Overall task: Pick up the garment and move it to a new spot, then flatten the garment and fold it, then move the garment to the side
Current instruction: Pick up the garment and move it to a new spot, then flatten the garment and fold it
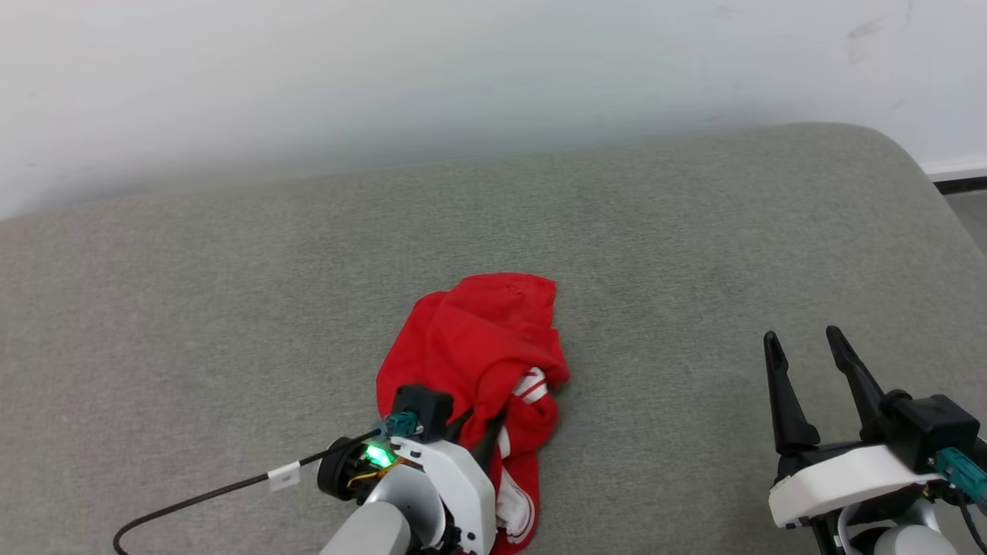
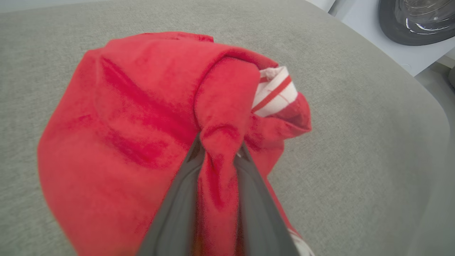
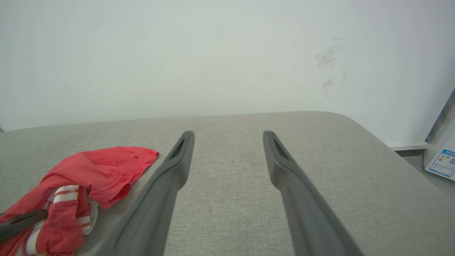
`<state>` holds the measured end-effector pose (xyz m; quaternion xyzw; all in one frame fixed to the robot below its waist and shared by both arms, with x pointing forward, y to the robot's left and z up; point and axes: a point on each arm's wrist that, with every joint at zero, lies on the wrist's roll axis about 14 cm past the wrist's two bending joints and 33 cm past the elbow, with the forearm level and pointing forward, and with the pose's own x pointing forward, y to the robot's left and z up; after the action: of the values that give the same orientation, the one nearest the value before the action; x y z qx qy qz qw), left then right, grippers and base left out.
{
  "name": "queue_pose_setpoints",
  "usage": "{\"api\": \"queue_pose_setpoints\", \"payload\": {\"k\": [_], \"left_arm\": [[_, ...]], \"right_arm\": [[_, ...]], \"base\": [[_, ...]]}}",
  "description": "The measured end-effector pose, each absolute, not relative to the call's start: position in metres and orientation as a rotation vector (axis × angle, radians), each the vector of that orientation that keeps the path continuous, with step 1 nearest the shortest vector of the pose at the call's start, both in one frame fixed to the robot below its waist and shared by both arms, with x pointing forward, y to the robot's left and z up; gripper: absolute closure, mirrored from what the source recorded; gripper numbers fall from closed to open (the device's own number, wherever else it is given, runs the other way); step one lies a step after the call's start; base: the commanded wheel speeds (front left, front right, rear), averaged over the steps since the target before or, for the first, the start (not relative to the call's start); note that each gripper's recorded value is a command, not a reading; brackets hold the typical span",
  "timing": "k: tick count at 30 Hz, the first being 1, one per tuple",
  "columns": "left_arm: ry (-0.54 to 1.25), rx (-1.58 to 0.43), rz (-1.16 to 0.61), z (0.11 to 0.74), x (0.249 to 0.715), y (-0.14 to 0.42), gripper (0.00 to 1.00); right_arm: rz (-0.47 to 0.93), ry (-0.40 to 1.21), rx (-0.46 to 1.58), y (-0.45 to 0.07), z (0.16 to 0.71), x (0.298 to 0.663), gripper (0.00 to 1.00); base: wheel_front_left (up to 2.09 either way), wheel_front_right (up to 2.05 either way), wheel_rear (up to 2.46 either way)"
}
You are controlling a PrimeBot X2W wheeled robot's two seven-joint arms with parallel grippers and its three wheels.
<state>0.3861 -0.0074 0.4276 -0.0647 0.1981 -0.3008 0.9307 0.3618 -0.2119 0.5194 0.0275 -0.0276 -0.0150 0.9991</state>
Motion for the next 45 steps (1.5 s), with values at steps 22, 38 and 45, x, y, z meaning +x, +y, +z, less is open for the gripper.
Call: {"api": "queue_pose_setpoints", "payload": {"k": [22,38,45], "left_arm": [[-0.131,-0.092,-0.134,0.545,0.413,0.144,0.0],[-0.094,-0.017,-0.062,0.537,0.387,0.175,0.0],[-0.094,-0.015,-0.064,0.538,0.387,0.173,0.0]], "right_arm": [[0.082,-0.114,0.042,-0.176,0.545,0.376,0.0],[0.086,-0.055,0.052,-0.175,0.532,0.366,0.0],[0.078,-0.021,0.056,-0.177,0.523,0.366,0.0]], "base": [[0.0,0.0,0.0],[0.0,0.0,0.0],[0.0,0.0,0.0]]}}
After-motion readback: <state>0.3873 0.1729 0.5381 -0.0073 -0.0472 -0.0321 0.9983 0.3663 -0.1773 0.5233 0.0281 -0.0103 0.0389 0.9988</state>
